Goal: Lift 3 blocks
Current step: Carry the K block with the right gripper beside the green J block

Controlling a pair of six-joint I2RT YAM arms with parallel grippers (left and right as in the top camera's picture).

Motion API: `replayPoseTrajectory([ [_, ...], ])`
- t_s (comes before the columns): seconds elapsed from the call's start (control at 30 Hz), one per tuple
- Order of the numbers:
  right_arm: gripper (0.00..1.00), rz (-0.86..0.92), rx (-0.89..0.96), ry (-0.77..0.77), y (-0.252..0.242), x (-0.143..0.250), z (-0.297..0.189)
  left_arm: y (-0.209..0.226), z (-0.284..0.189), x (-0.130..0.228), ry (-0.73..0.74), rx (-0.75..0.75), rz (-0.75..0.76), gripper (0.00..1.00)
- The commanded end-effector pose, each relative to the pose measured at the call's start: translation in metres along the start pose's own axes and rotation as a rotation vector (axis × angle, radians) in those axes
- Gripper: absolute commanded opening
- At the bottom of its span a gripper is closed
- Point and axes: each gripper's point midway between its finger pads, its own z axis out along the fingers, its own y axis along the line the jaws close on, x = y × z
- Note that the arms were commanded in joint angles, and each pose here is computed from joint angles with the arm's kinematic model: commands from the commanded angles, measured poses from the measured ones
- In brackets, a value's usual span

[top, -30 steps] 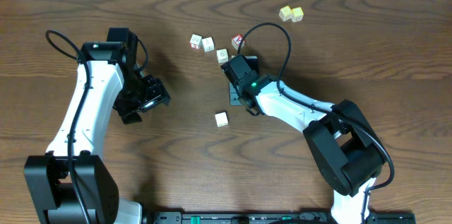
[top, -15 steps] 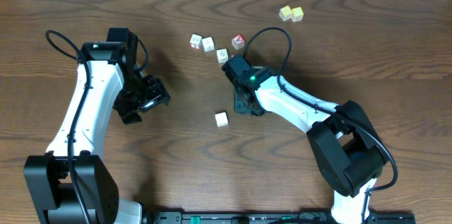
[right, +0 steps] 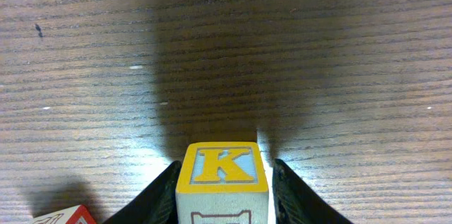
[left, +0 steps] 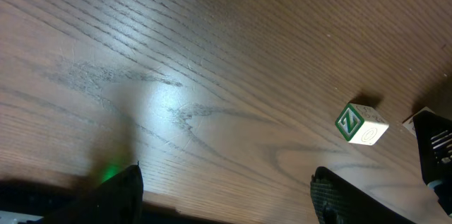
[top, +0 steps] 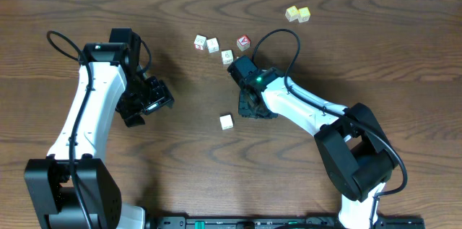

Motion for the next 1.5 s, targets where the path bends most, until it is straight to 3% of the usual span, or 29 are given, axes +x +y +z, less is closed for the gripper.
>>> replayPoseTrajectory([
  [0.0, 0.45, -0.036, 0.004, -0.025, -0.003, -0.009, -0.005, 0.004, -0.001, 0.0, -0.007, -0.012, -0.013, 0.77],
  [0.1, 0.53, -0.068, 0.0, -0.032, -0.001, -0.015, -0.017, 0.004, -0.001, 0.0, -0.007, -0.012, -0.013, 0.76],
  [0.37, 0.59, -0.092, -0.025, -0.027, -0.015, -0.049, -0.09, 0.004, -0.001, 0.0, -0.007, -0.011, -0.012, 0.77],
  [0.57, 0.99, -0.053, -0.042, 0.024, -0.086, -0.052, -0.149, 0.004, -0.001, 0.0, -0.007, -0.011, -0.013, 0.77],
  [0.73, 0.99, 0.007, 0.016, 0.154, -0.132, -0.023, -0.147, -0.001, -0.001, -0.008, -0.038, 0.007, -0.014, 0.77],
  [0.9, 0.99, 0.019, -0.033, 0.202, -0.127, -0.004, -0.097, -0.001, -0.001, -0.008, -0.038, 0.008, -0.047, 0.77],
  [1.13, 0.81, 0.089, -0.155, 0.13, -0.108, -0.007, -0.047, 0.0, -0.001, -0.007, -0.036, 0.006, -0.047, 0.77],
  [1.37, 0.71, 0.093, -0.121, 0.098, -0.113, 0.001, -0.024, 0.0, -0.001, -0.007, -0.036, 0.006, -0.047, 0.76],
  [1.47, 0.61, 0.097, -0.126, 0.051, -0.113, -0.005, -0.014, 0.0, -0.001, -0.007, -0.036, 0.006, -0.047, 0.76],
])
